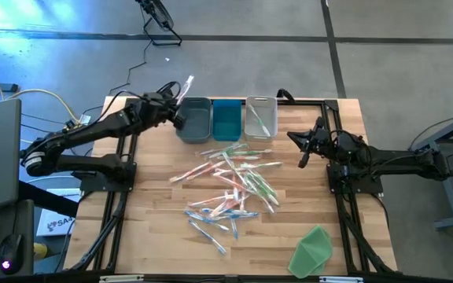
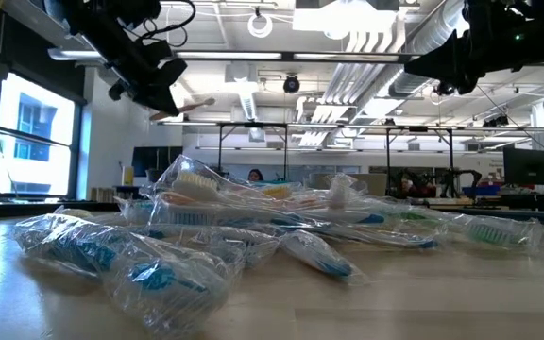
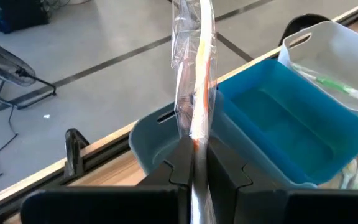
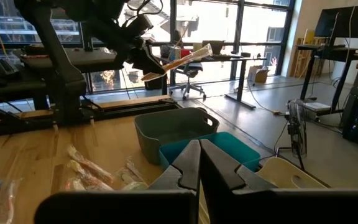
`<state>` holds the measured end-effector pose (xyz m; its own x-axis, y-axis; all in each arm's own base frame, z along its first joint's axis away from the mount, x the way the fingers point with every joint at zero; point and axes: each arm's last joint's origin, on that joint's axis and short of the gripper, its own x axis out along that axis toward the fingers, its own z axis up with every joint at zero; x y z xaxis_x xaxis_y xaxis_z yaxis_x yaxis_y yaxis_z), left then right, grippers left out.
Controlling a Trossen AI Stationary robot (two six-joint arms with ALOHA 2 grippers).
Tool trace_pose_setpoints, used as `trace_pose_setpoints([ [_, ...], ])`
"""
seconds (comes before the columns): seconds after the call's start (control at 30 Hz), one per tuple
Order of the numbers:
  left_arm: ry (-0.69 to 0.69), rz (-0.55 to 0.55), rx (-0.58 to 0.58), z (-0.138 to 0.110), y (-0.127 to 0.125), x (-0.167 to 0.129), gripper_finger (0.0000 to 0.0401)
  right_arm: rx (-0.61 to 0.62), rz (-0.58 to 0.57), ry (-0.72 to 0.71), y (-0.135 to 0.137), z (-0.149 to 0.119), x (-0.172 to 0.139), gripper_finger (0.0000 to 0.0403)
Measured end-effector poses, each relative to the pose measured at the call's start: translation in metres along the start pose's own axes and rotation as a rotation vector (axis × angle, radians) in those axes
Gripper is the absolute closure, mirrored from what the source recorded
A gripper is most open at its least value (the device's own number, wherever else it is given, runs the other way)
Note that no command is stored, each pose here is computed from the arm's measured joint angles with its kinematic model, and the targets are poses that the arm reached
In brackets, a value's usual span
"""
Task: Pick & Place Toothbrushes
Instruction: Put the orange toothbrush into the dark blue bin
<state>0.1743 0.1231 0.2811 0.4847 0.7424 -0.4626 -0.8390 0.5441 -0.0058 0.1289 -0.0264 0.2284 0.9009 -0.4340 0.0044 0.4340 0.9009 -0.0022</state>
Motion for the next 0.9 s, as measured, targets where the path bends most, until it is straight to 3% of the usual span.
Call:
trace_pose_setpoints([
  [0.23,-0.003,-0.002,0.000,0.000,-0.003,0.007,0.0381,0.000,0.000,0.001,0.000,0.000,0.000,0.0401],
  [0.47,0.054,-0.013,0.015,-0.008,-0.013,0.033,0.0381,-0.002,0.000,0.006,0.000,-0.001,0.000,0.0401],
  [0.9,0.160,-0.020,-0.064,-0.025,-0.021,0.060,0.0381,-0.002,0.000,0.010,0.000,-0.001,0.000,0.0400],
])
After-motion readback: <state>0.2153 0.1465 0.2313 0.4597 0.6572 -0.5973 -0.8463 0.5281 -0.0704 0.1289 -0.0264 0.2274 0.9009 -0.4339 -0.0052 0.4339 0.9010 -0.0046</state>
